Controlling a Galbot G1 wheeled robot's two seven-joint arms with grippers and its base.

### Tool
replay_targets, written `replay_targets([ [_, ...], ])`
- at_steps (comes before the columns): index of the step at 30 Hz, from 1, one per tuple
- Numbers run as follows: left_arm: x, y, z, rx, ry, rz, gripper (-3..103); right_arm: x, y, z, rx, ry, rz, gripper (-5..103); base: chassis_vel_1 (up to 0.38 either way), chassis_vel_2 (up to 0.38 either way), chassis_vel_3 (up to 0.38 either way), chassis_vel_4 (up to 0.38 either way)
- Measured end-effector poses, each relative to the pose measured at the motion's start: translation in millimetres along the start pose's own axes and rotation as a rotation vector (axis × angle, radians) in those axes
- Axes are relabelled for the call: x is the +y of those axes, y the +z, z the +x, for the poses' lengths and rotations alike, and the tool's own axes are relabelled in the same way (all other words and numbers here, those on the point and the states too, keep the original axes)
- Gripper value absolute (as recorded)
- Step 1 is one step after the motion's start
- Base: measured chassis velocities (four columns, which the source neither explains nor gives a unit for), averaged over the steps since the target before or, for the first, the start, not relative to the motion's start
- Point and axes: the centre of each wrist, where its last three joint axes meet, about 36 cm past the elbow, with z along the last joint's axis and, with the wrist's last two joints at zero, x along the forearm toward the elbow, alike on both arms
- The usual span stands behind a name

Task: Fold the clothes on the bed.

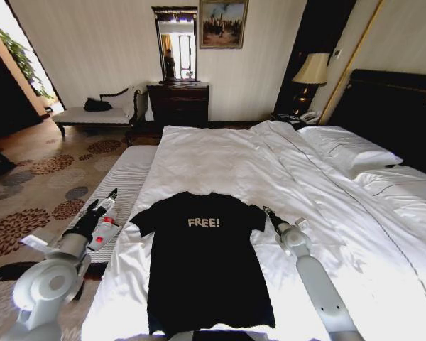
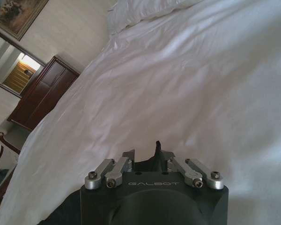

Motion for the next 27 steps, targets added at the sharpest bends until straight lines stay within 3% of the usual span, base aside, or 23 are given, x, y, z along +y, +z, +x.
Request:
replay_targets([
  [2,-0.7,0.9,0.3,-0.001,0.0,-0.001,100,-1.6,0.4,0.0,-0.006,-0.002,0.02,20,0.0,0.0,0.0,0.0],
  [3,-0.8,1.1,0.3,-0.002,-0.001,-0.001,100,-1.8,0.4,0.0,-0.006,-0.001,0.023,20,0.0,0.0,0.0,0.0],
  [4,-0.9,1.3,0.2,-0.003,-0.001,-0.002,100,-2.0,0.7,0.0,-0.007,0.0,0.028,10,0.0,0.0,0.0,0.0],
  [6,-0.8,1.4,0.0,-0.003,-0.002,-0.002,100,-2.2,1.0,-0.2,-0.008,0.001,0.033,10,0.0,0.0,0.0,0.0],
  [8,-0.3,1.8,-0.7,-0.003,-0.003,-0.002,100,-2.6,1.5,-0.4,-0.008,0.005,0.042,2,0.0,0.0,0.0,0.0],
  [19,2.3,8.1,-9.5,0.011,-0.008,0.007,100,-7.5,2.7,-1.4,-0.014,0.023,0.071,0,0.0,0.0,0.0,0.0],
  [27,4.6,7.9,-13.0,0.004,-0.012,0.013,100,15.6,8.4,11.6,-0.062,-0.09,0.109,0,0.0,0.0,0.0,0.0],
])
